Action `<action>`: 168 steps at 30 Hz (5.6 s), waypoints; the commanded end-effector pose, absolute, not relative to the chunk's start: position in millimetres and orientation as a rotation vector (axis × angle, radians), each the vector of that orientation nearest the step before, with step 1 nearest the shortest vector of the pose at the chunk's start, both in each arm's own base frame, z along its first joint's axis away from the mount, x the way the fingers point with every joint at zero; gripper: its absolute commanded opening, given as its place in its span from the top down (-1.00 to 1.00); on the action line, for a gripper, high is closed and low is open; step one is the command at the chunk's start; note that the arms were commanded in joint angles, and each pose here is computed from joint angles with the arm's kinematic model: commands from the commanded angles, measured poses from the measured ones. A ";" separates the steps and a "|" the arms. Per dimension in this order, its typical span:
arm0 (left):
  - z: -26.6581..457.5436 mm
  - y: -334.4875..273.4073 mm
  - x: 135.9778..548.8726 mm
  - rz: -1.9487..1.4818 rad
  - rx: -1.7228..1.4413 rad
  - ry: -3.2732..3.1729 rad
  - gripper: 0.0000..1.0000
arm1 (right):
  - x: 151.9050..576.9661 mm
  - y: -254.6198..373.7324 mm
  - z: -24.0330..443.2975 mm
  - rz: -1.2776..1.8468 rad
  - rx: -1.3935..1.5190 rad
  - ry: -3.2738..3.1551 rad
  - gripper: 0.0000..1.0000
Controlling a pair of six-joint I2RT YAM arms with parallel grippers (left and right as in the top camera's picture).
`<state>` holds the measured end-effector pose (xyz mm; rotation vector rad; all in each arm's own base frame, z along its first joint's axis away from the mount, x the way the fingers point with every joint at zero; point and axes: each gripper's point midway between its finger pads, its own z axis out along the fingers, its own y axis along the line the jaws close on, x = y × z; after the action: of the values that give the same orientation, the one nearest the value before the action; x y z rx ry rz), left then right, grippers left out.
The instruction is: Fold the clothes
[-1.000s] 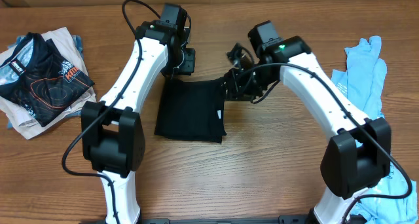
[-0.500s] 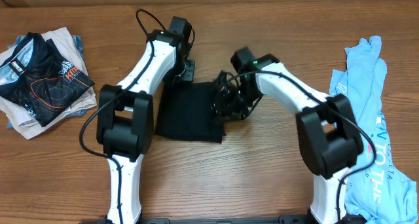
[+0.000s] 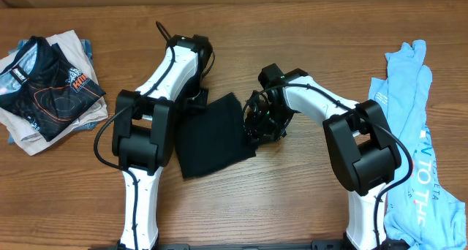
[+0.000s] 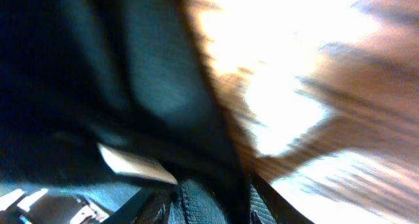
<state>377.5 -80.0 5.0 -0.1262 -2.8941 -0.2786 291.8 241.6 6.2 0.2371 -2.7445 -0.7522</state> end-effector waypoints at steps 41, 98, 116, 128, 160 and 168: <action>102.1 -73.7 374.9 -0.121 -0.063 -2.979 0.89 | 260.1 310.2 83.5 -0.963 0.524 -2.636 0.20; 17.5 -99.3 363.2 0.026 0.257 -2.969 0.84 | 220.7 367.6 104.6 -1.515 0.793 -2.317 0.25; 17.6 -99.1 362.7 0.025 0.257 -2.967 0.83 | 243.1 353.0 6.5 -1.010 0.533 -2.643 0.27; 17.4 -90.9 363.2 -0.044 0.253 -2.976 0.83 | 257.4 337.2 -9.5 -0.814 0.324 -2.769 0.27; 23.6 -94.1 378.2 0.156 0.306 -2.985 0.36 | 251.5 174.3 -17.6 -0.162 0.175 -2.701 0.24; 35.2 -143.8 423.2 0.644 -0.009 -3.118 -0.73 | 255.2 172.0 -18.5 -0.140 0.183 -2.720 0.25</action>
<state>418.2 -115.7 22.4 0.1913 -3.1314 0.4011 243.4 211.3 9.2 0.1297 -2.6343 -0.4219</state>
